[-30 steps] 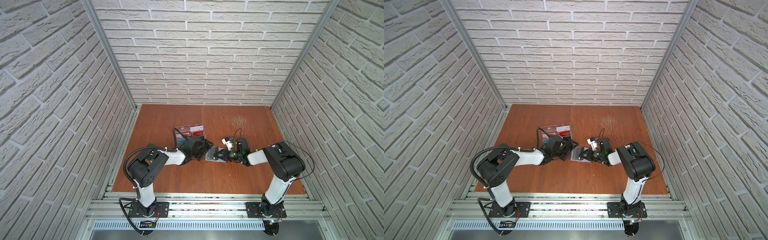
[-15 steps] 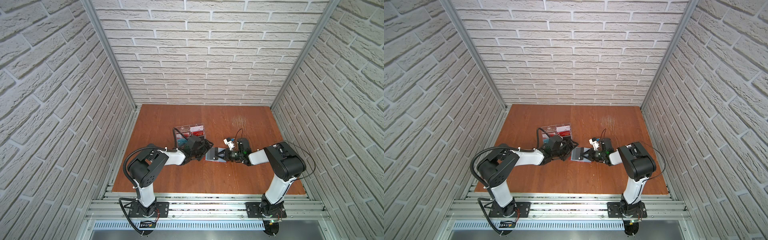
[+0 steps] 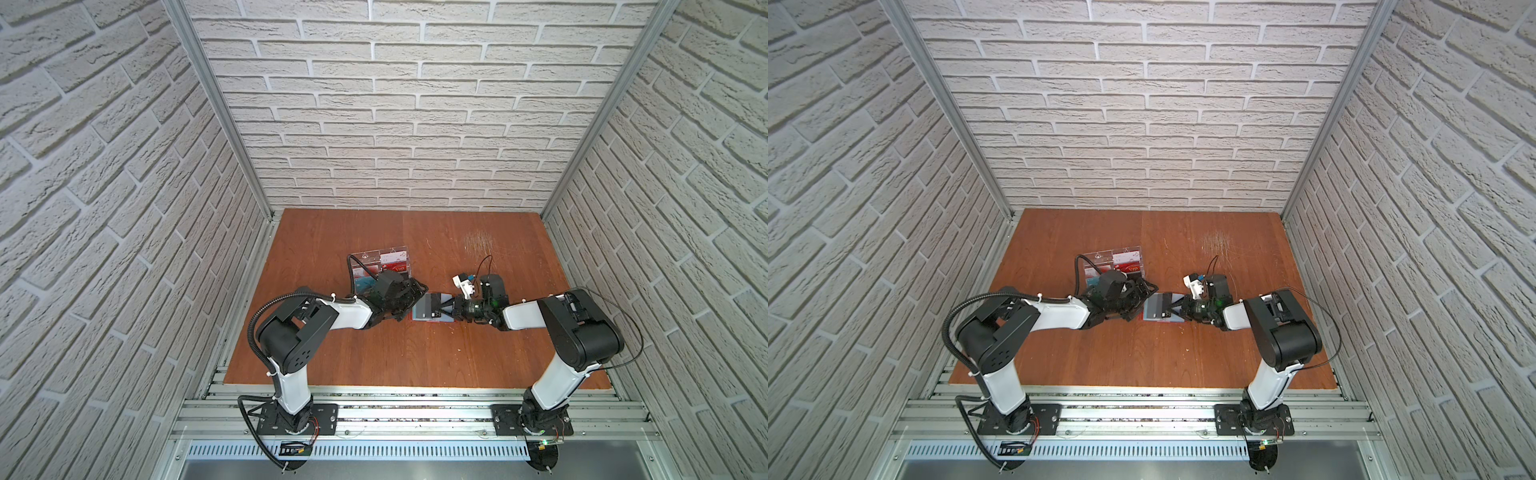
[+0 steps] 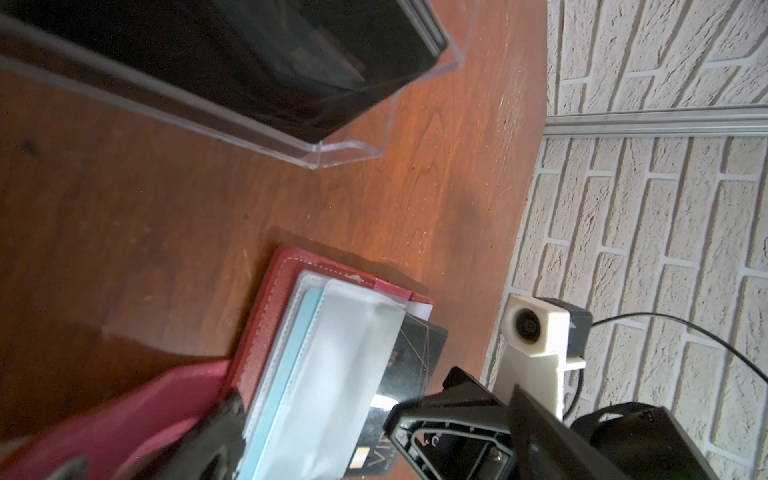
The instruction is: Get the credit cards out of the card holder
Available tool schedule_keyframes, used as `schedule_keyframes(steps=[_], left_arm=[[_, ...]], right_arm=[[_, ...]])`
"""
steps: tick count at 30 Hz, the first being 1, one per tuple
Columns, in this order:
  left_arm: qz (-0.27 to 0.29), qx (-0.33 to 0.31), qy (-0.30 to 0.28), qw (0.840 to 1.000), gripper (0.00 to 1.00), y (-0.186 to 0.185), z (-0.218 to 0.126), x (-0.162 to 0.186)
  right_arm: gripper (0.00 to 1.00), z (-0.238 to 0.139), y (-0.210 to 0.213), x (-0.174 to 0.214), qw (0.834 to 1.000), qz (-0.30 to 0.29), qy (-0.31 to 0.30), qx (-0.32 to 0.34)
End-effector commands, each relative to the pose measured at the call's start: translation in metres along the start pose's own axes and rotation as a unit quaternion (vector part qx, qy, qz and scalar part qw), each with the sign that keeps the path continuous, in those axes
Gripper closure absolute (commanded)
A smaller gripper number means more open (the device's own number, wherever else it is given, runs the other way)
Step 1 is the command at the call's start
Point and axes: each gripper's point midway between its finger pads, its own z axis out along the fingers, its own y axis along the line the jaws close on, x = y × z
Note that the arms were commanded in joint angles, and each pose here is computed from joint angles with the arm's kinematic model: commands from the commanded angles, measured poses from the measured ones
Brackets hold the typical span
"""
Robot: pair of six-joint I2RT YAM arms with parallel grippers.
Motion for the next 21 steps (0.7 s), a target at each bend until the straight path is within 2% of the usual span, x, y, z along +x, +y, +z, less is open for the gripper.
schedule_keyframes(steps=[1,9,21], left_arm=[[-0.007,-0.106,0.04,0.994,0.02,0.062,0.009,0.021],[0.003,-0.13,0.044,0.991,0.02,0.069,0.006,0.022],[0.004,-0.127,0.029,0.991,0.02,0.066,0.001,0.026]], right_arm=[[0.94,-0.01,-0.007,-0.008,0.999,-0.011,-0.02,0.033],[0.94,-0.02,-0.013,-0.014,0.998,0.002,-0.033,0.047],[0.94,-0.031,-0.011,-0.021,0.997,0.002,-0.047,0.064]])
